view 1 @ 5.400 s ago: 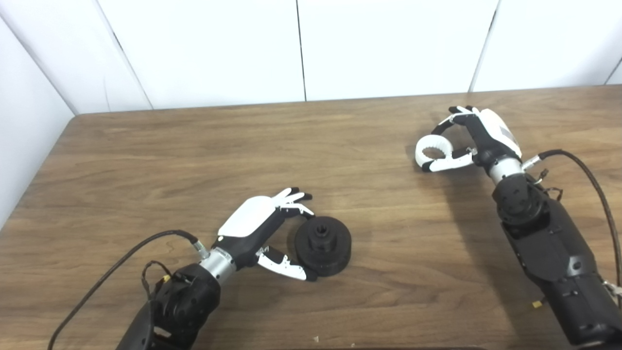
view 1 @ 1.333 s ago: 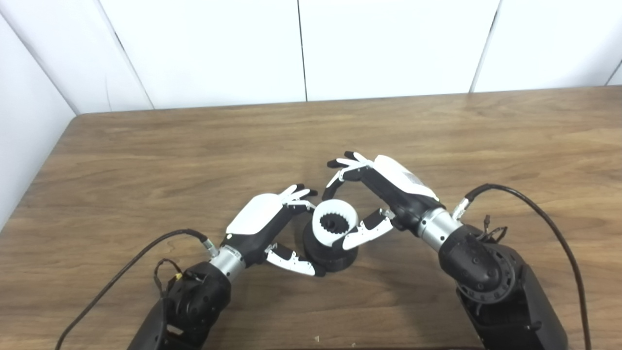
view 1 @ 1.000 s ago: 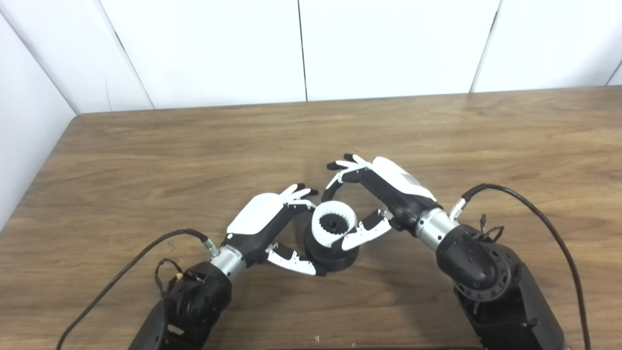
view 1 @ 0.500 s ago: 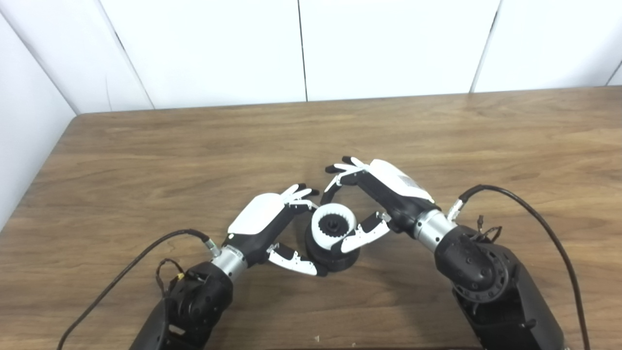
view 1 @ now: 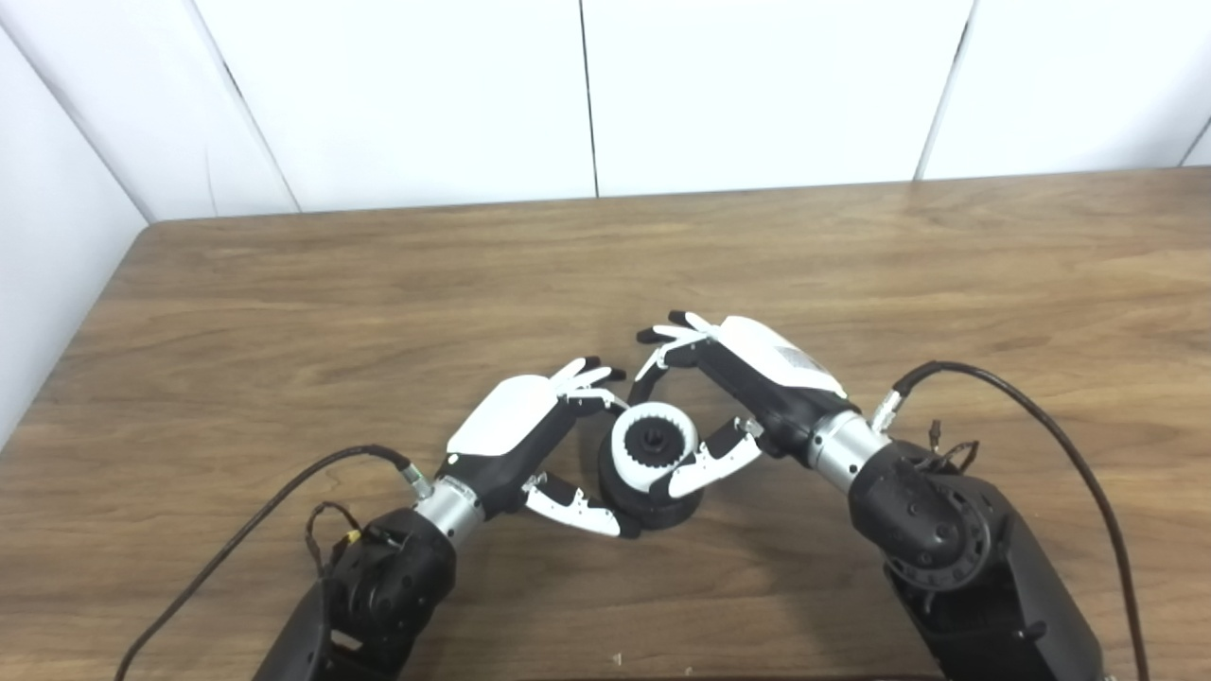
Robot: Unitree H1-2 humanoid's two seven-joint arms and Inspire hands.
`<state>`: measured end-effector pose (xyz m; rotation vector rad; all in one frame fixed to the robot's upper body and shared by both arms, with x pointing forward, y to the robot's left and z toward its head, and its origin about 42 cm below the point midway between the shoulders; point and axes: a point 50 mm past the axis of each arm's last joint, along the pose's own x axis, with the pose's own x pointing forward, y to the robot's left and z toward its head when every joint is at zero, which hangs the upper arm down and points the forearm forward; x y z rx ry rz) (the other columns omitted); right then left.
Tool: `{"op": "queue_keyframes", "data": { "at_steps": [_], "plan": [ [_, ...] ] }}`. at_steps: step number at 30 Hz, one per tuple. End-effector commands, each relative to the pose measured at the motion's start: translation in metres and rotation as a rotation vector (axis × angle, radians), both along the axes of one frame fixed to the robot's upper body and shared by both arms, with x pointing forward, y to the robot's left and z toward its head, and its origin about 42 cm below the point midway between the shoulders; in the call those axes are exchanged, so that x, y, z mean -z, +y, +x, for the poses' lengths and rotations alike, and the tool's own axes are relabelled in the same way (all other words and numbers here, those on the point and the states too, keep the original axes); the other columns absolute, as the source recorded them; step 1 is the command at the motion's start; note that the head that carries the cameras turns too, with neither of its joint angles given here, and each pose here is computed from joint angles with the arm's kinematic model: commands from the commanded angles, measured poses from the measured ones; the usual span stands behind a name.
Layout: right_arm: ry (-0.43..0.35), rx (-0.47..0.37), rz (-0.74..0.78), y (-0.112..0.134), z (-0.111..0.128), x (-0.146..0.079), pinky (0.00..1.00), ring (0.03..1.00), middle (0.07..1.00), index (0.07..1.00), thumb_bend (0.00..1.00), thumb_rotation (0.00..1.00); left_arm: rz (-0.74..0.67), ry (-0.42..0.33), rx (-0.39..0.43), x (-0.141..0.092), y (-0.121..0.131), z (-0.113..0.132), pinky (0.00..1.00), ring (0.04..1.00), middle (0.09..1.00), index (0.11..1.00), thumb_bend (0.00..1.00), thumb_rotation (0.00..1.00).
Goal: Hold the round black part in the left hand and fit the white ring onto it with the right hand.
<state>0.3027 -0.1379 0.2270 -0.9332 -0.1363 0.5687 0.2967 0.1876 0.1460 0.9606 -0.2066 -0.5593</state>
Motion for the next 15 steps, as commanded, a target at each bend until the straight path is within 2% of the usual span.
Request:
{"op": "queue_keyframes", "data": {
  "at_steps": [1, 7, 15],
  "plan": [
    [-0.061, -0.017, -0.004, 0.004, 0.008, -0.016, 0.97, 1.0, 0.908, 0.692, 0.94, 0.34, 0.001, -0.005, 0.007, -0.004, -0.001, 0.002, 0.9, 0.993, 0.934, 0.632, 0.78, 0.36],
    [-0.048, -0.009, -0.005, 0.002, 0.009, -0.017, 0.97, 1.0, 0.908, 0.732, 0.99, 0.37, 0.004, -0.001, 0.007, -0.004, 0.001, 0.002, 0.91, 0.997, 0.937, 0.628, 0.78, 0.37],
    [-0.041, 0.012, 0.02, -0.007, 0.011, -0.017, 0.97, 1.0, 0.912, 0.744, 1.0, 0.4, -0.001, -0.006, 0.002, -0.004, 0.002, 0.001, 0.9, 0.99, 0.931, 0.632, 0.78, 0.35]
  ]
}}
